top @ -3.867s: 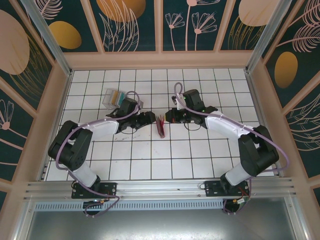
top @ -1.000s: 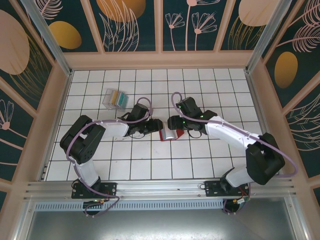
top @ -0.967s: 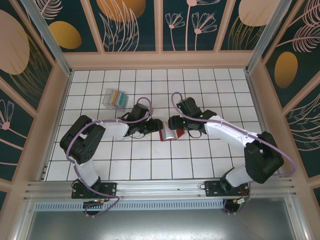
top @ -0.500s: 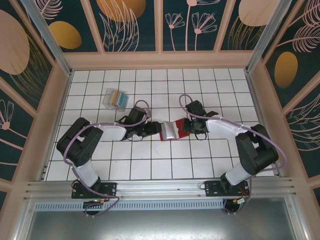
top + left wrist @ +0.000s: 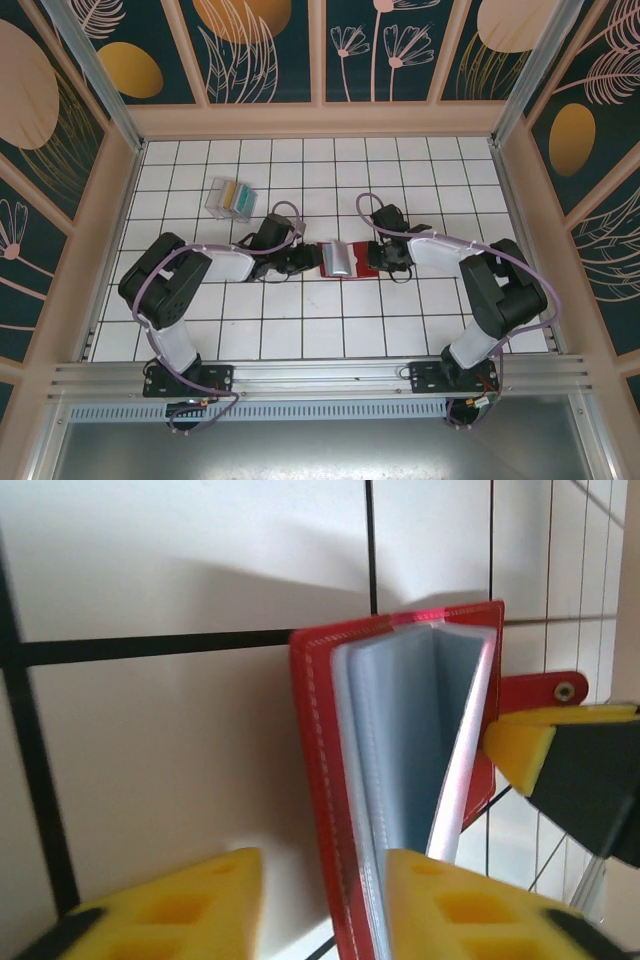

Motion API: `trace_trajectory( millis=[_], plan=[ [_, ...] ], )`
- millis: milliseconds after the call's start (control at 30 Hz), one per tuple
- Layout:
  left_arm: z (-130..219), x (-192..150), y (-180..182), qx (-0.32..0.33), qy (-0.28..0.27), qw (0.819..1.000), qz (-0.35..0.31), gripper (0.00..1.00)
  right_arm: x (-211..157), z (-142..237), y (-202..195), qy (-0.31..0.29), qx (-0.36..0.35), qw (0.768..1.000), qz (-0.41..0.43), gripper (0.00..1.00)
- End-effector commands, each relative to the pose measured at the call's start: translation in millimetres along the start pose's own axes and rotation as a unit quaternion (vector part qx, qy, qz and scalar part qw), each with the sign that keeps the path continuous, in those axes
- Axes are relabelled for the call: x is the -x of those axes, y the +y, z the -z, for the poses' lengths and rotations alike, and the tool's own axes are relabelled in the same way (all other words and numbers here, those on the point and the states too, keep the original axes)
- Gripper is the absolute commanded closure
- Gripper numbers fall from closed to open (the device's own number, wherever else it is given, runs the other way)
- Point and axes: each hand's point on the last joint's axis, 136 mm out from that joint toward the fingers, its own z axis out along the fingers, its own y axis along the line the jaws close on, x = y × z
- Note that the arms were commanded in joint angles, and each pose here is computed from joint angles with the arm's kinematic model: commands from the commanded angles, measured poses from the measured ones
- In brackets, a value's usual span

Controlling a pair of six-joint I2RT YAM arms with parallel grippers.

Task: Put the credit cards into the card holder
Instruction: Open the card holder at the center of the table.

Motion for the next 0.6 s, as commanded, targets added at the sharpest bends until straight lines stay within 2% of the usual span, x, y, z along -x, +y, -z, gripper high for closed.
trace_trajectory(
  millis=[0,67,100,300,400,467,567],
  plan=[
    [-5,10,-20,-0.029,0.001,0.999,-0.018,0.82,-8,-10,12,0.019,0.037,0.999,-0.009,0.78],
    [-4,12,-23,-0.033,-0.003,0.999,-0.021,0.97,-8,-9,17,0.016,0.054,0.998,-0.007,0.78],
    [-5,12,-24,-0.037,-0.003,0.999,-0.023,1.00,-8,-10,19,0.017,0.061,0.998,-0.006,0.78],
    [-1,13,-35,-0.057,-0.003,0.998,-0.028,1.00,-9,-7,35,0.016,0.108,0.994,0.004,0.77],
    [4,15,-37,-0.049,-0.006,0.998,-0.029,1.00,-3,4,44,-0.006,0.135,0.991,0.022,0.74],
    [8,16,-36,-0.042,-0.009,0.999,-0.027,1.00,0,26,62,-0.039,0.192,0.979,0.064,0.61],
    [7,14,-32,-0.020,0.003,1.000,-0.024,1.00,6,45,57,-0.085,0.188,0.975,0.083,0.52]
  ],
)
